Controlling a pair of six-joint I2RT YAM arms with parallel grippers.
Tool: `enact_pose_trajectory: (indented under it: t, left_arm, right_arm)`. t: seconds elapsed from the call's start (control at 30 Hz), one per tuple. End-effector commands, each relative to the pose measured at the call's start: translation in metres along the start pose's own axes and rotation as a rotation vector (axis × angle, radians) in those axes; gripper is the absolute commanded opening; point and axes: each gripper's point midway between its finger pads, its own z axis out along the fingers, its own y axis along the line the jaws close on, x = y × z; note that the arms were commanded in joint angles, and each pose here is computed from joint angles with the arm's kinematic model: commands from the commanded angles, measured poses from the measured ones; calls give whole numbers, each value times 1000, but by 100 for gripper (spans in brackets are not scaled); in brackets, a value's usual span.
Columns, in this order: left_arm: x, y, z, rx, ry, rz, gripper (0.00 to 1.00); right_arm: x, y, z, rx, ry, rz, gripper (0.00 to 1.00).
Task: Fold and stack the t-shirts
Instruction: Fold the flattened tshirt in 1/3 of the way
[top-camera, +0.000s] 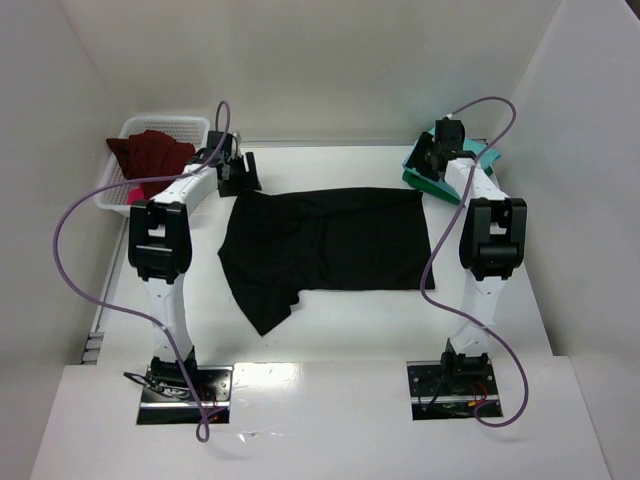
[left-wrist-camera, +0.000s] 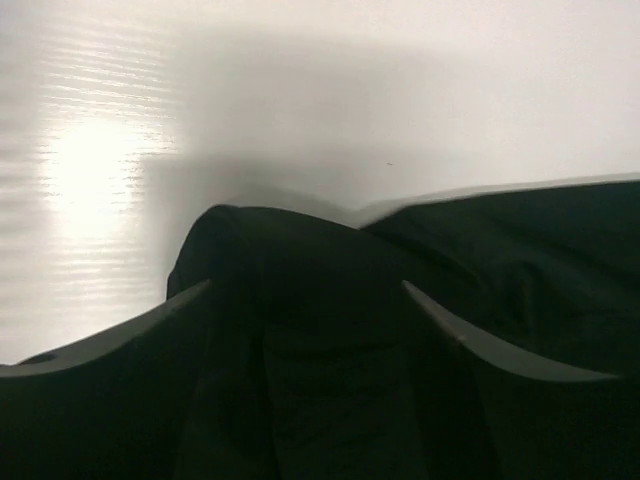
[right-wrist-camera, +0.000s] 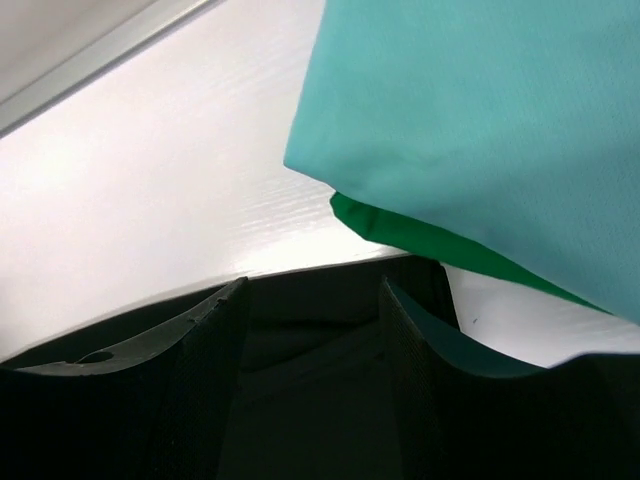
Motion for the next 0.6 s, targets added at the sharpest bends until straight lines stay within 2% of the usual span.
enact_pose_trajectory:
  t: [0.0, 0.07, 0.2, 0.3, 0.4, 0.57]
  left_arm:
    - [-19, -3, 12, 0, -42, -12, 74]
    - [-16, 0, 18, -10, -30, -15, 71]
    - [-20, 6, 26, -18, -32, -52, 48]
    - [-30, 9, 25, -16, -61, -70, 38]
    - [-35, 7, 26, -9, -79, -80, 20]
    - [-47, 10, 27, -39, -105, -80, 1]
  right_arm:
    - [-16, 14, 5, -38, -39, -12, 60]
    - [-17, 15, 7, -39, -41, -12, 60]
    - [-22, 13, 14, -25, -55, -12, 60]
    - [-19, 10, 22, -10, -45, -11, 59]
    - [-16, 7, 32, 1, -31, -11, 55]
    - [-13, 9, 39, -8, -10, -10, 53]
